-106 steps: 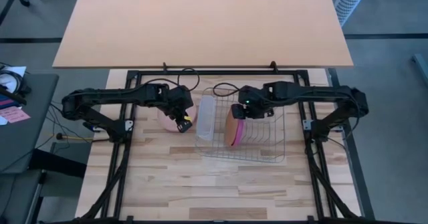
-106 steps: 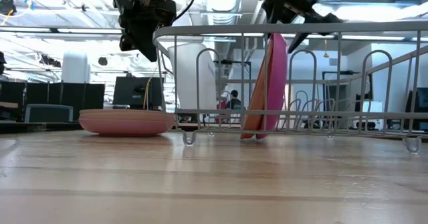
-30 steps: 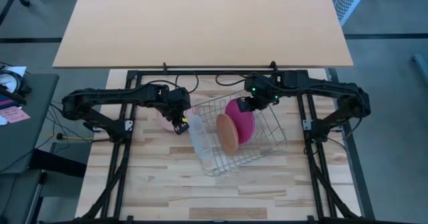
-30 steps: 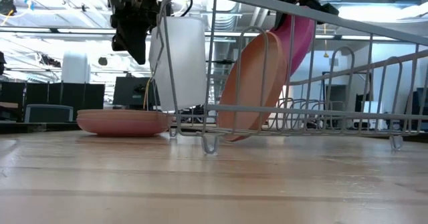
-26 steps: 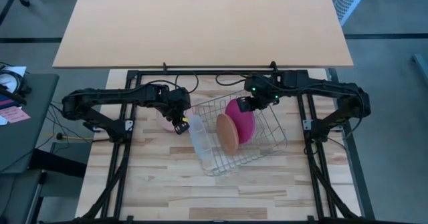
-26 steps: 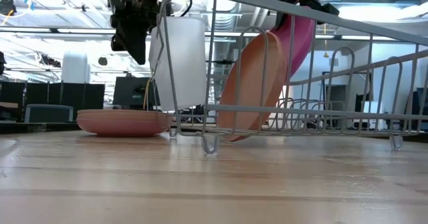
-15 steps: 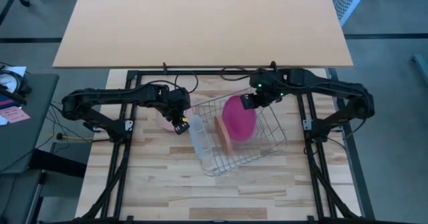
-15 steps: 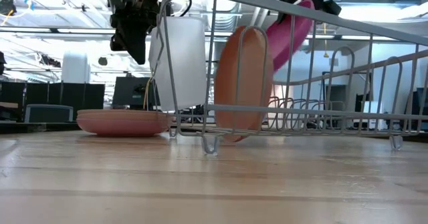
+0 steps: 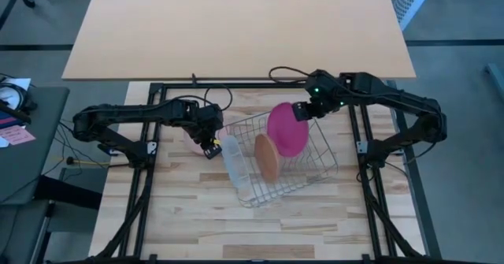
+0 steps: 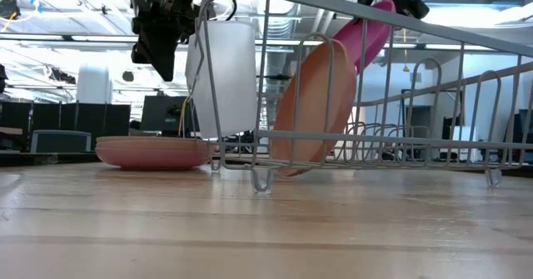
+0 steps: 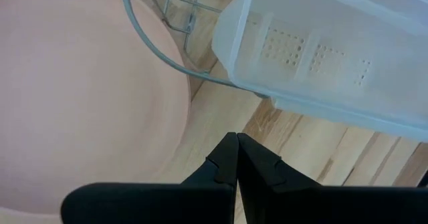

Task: Sort dishes
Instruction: Adjust the plates in the dish rack

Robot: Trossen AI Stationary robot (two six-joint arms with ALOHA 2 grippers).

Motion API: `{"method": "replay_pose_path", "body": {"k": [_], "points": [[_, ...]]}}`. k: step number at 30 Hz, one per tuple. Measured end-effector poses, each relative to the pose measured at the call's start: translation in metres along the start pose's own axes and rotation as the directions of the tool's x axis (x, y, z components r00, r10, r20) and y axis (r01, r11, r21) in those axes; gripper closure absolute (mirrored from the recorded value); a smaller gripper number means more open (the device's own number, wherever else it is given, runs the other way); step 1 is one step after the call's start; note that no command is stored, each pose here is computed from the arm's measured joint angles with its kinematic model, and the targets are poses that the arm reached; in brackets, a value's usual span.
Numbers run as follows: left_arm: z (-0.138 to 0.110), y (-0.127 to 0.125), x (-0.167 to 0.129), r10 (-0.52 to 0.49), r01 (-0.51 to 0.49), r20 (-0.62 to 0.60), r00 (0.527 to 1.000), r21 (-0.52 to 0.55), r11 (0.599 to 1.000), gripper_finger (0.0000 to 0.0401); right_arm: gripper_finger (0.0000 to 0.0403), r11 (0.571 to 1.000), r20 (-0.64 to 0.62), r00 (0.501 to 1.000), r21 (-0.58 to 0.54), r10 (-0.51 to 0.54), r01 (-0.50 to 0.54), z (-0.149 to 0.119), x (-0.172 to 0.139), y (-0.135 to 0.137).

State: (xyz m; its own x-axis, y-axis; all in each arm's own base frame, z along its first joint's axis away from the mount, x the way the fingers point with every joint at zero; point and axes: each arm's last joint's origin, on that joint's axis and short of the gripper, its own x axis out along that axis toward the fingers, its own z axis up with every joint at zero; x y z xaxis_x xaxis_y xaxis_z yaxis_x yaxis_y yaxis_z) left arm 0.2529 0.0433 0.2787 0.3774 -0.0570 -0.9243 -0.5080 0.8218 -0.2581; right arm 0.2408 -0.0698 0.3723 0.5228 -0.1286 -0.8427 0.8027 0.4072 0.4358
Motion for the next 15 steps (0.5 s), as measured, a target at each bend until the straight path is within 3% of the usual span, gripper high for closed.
{"method": "replay_pose_path", "body": {"k": [5,15], "points": [[0.0000,0.0000,0.0000,0.000,0.000,0.000,1.000,-0.020,1.000,0.0401,0.0296,0.998,-0.043,0.997,-0.029,-0.059,0.058,-0.0036,-0.0006,-0.0067],[0.0001,-0.0001,0.0000,-0.002,0.002,0.001,1.000,-0.057,0.998,0.0401,0.0296,0.996,-0.061,0.996,-0.062,-0.067,0.063,-0.0092,0.0033,-0.0015]]}}
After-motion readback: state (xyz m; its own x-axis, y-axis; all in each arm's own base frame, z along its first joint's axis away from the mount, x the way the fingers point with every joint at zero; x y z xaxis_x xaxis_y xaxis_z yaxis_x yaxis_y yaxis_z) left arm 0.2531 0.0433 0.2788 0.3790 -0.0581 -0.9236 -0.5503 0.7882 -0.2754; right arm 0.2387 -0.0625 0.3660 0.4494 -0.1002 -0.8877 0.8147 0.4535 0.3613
